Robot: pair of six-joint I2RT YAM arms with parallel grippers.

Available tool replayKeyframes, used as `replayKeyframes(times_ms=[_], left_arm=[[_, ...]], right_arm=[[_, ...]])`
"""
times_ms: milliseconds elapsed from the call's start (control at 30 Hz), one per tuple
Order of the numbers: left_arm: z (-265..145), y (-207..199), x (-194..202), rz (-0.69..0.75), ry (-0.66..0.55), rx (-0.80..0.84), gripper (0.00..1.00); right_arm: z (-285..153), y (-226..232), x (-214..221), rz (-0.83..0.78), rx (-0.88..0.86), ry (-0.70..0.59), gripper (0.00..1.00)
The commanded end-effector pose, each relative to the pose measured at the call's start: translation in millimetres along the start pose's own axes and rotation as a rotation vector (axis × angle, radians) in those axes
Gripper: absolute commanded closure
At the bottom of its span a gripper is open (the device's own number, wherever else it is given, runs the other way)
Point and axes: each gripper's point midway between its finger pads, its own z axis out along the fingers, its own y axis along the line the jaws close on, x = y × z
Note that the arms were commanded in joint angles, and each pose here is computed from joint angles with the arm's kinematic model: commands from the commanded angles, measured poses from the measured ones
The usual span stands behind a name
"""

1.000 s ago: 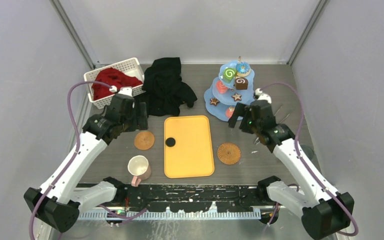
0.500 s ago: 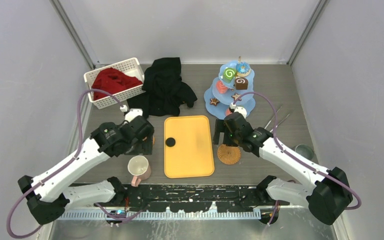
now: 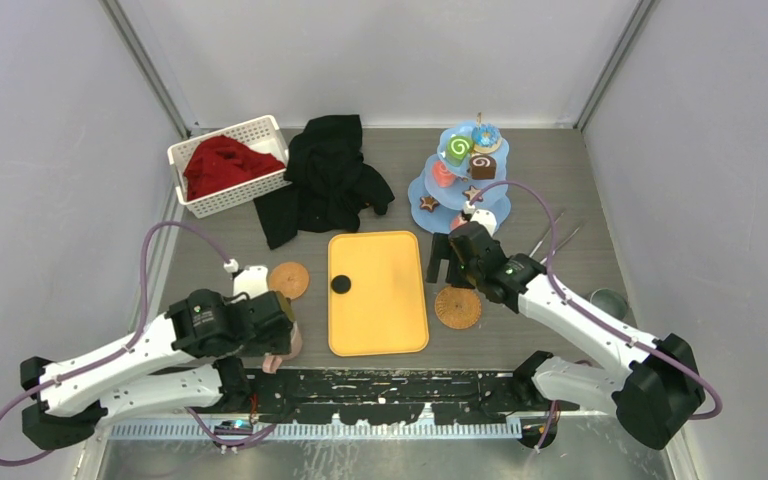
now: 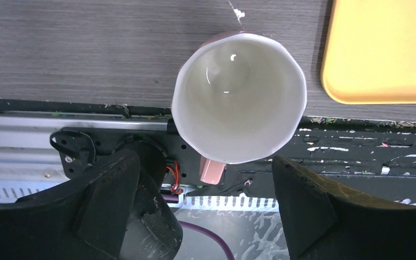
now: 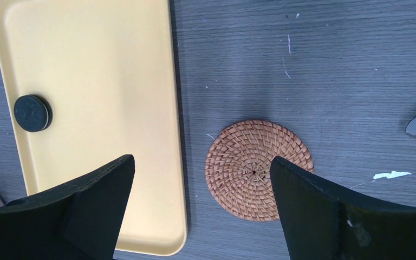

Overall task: Serve the afternoon tea
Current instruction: Move the tray at the center of the board.

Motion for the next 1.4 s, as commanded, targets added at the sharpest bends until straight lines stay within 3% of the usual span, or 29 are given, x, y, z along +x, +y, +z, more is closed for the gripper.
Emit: replayKeyframes(times_ms=[0,200,433,500,633,733,1033,1167,1367], left_arm=[[4,-10,4,-0.079,0.003,0.031,0.1],[11,-9,15,-0.079,0.027,0.052,0.11],[11,-11,11,-0.108,0.003,0.069,0.1],[11,-11,9,-0.114,-0.007,0.075,0.09],[9,-9,4,-0.135,-0.039,0.094,0.09],[9,-6,3,-0.149,-0.054,0.098,0.08],[14,-10,9,-0.204,-0.036,0.118,0.05],[10,-12,5,-0.208,-0.051,0.133,0.04],[13,-25,4,-0.229,-0.047,0.181,0.03]], right_arm=[[4,16,-7,-0.013,-0.065,-0.018,0.02],[28,27,30,-0.099,-0.087,0.112,0.14],[40,45,49,-0.182,-0.112,0.142,0.44],[35,52,56,-0.229,-0.124,0.143,0.49],[10,71,72,-0.35,-0.201,0.124,0.47],[-18,97,94,-0.475,-0.353,0.158,0.45],[-72,132,180,-0.668,-0.659,0.457,0.42],[-73,134,203,-0.652,-0.691,0.527,0.42],[-47,129,201,-0.599,-0.583,0.456,0.51]])
